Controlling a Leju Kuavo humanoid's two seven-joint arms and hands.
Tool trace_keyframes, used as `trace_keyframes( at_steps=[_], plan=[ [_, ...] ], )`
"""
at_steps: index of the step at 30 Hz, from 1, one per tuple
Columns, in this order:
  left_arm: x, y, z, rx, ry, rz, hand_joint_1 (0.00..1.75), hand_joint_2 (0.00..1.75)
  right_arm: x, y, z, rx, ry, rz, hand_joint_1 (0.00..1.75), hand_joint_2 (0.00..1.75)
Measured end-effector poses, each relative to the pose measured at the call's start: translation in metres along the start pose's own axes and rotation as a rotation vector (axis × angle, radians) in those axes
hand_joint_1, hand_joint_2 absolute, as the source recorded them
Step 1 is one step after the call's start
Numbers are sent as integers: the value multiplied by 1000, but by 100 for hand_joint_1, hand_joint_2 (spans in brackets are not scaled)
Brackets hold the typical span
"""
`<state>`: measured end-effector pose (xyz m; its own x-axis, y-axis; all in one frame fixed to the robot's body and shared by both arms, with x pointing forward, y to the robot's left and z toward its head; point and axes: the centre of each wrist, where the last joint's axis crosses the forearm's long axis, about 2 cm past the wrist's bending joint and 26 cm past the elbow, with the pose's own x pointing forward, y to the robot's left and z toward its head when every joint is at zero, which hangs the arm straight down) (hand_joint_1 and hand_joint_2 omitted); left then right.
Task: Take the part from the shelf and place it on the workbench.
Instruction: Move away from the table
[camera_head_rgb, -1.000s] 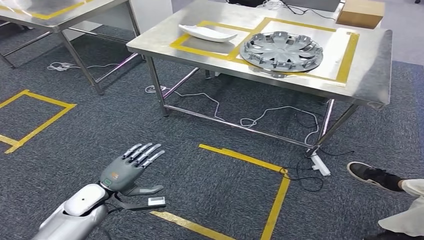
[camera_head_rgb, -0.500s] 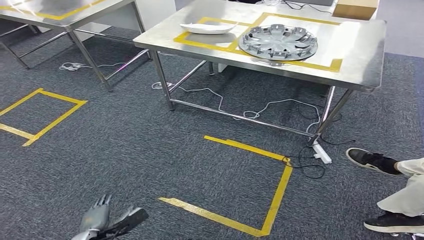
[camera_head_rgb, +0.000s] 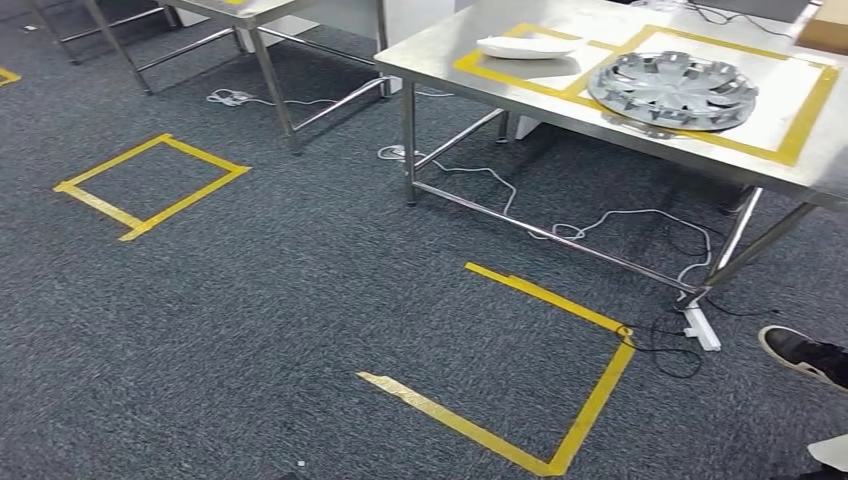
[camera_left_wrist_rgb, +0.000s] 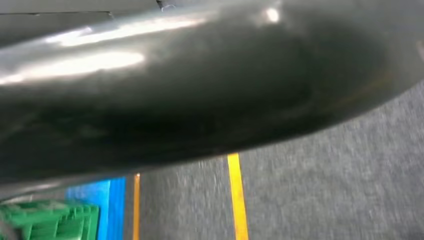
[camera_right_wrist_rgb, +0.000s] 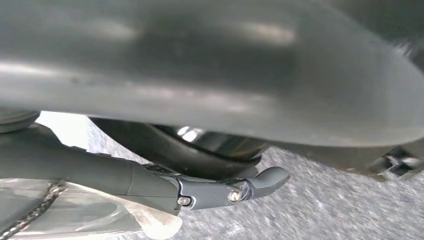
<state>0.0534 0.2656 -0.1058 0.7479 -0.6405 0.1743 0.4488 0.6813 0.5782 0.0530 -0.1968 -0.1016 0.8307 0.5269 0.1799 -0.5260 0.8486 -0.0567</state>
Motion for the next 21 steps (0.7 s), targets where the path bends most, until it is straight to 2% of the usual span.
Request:
trace_keyframes(
  at_steps=[4,8,13,21],
  plan=[
    [7,-12,7,-56,-2,-9,0,0,2,-1,0,-3,4,4,0,0],
    [19,-24,15,-123,-49,-58,0,175,0,0,0,0,15,11,0,0],
    [29,-36,23,-221,-124,-160,0,175,-1,1,0,7,16,20,0,0],
    [39,-39,26,-209,-242,-197,0,175,-5,2,0,6,27,24,0,0]
  ],
)
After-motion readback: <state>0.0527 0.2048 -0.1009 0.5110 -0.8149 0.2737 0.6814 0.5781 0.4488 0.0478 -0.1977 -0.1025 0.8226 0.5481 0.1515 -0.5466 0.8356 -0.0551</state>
